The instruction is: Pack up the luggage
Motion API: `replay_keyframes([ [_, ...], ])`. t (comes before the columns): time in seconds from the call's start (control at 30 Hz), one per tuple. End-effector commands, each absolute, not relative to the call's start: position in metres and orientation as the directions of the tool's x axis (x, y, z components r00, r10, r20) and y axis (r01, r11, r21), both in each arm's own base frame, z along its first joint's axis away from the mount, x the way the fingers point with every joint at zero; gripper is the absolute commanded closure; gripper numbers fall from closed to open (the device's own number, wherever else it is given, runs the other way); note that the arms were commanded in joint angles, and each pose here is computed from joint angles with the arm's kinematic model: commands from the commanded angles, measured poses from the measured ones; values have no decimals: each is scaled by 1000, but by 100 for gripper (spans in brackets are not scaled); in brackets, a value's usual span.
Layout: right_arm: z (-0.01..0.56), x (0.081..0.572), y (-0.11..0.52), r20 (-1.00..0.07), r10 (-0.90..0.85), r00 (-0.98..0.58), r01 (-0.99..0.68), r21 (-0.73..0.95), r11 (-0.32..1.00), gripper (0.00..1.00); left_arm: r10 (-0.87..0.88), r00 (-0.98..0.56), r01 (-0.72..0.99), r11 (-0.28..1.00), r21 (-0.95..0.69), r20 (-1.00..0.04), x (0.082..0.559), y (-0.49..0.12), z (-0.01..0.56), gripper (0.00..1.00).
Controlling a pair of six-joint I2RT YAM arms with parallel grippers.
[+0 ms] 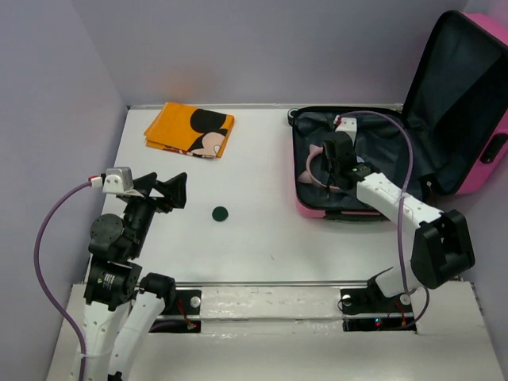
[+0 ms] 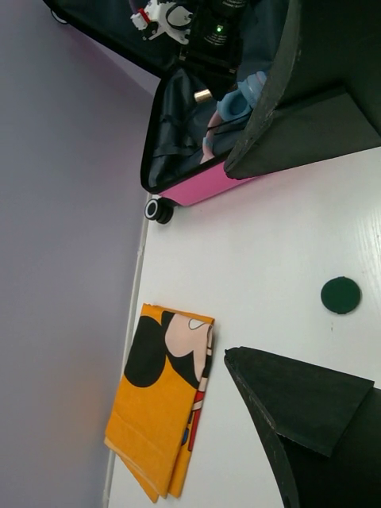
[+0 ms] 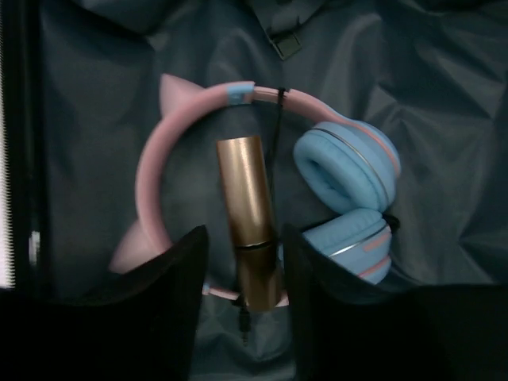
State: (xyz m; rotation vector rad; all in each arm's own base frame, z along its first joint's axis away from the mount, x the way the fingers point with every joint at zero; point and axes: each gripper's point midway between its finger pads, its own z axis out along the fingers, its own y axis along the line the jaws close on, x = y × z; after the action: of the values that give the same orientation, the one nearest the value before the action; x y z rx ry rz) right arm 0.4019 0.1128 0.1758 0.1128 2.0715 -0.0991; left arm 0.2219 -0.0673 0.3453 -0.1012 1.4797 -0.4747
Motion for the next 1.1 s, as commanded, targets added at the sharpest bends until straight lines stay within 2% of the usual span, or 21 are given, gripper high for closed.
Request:
replay_keyframes([
  [0.0, 173, 400, 109, -874, 48, -484, 175, -43, 984, 38, -366, 64, 281, 899, -335, -928, 221, -71, 357, 1],
  [0.07, 182, 402, 132, -867, 54, -495, 67, 23, 997, 32, -366, 62, 282, 899, -335, -929, 221, -71, 357, 1],
  [0.13, 193, 401, 166, -881, 44, -470, -52, 77, 996, 33, -366, 62, 284, 899, -335, -929, 221, -71, 357, 1],
  [0.23, 202, 383, 243, -892, -58, -448, -270, 73, 960, 43, -366, 62, 280, 899, -335, -929, 222, -71, 357, 1],
  [0.3, 198, 360, 300, -888, -124, -443, -416, 81, 906, 44, -367, 59, 277, 900, -337, -929, 223, -71, 356, 1],
  [0.33, 177, 352, 325, -866, -169, -471, -479, 90, 873, 44, -366, 58, 276, 900, -338, -929, 223, -71, 356, 1],
  [0.43, 166, 327, 388, -852, -231, -471, -615, 129, 778, 39, -366, 60, 272, 901, -338, -929, 223, -70, 356, 1],
  [0.47, 140, 324, 401, -825, -276, -493, -631, 120, 767, 35, -364, 58, 268, 902, -337, -929, 224, -69, 355, 1],
  [0.5, 142, 317, 420, -827, -288, -483, -656, 124, 744, 34, -365, 59, 267, 903, -337, -929, 224, -69, 355, 1],
  [0.67, 97, 303, 460, -776, -366, -514, -707, 142, 693, 34, -367, 61, 268, 902, -339, -928, 223, -69, 356, 1],
  [0.8, 51, 301, 478, -726, -428, -539, -717, 129, 685, 35, -367, 56, 272, 900, -339, -929, 223, -70, 355, 1],
  [0.9, 41, 308, 488, -722, -427, -544, -712, 127, 691, 39, -368, 61, 271, 901, -340, -928, 223, -70, 356, 1],
  [1.03, 22, 310, 487, -703, -446, -555, -689, 88, 719, 72, -367, 62, 268, 902, -339, -928, 222, -69, 356, 1],
  [1.07, 30, 316, 484, -717, -432, -547, -671, 66, 739, 88, -367, 63, 267, 902, -339, -928, 222, -69, 356, 1],
])
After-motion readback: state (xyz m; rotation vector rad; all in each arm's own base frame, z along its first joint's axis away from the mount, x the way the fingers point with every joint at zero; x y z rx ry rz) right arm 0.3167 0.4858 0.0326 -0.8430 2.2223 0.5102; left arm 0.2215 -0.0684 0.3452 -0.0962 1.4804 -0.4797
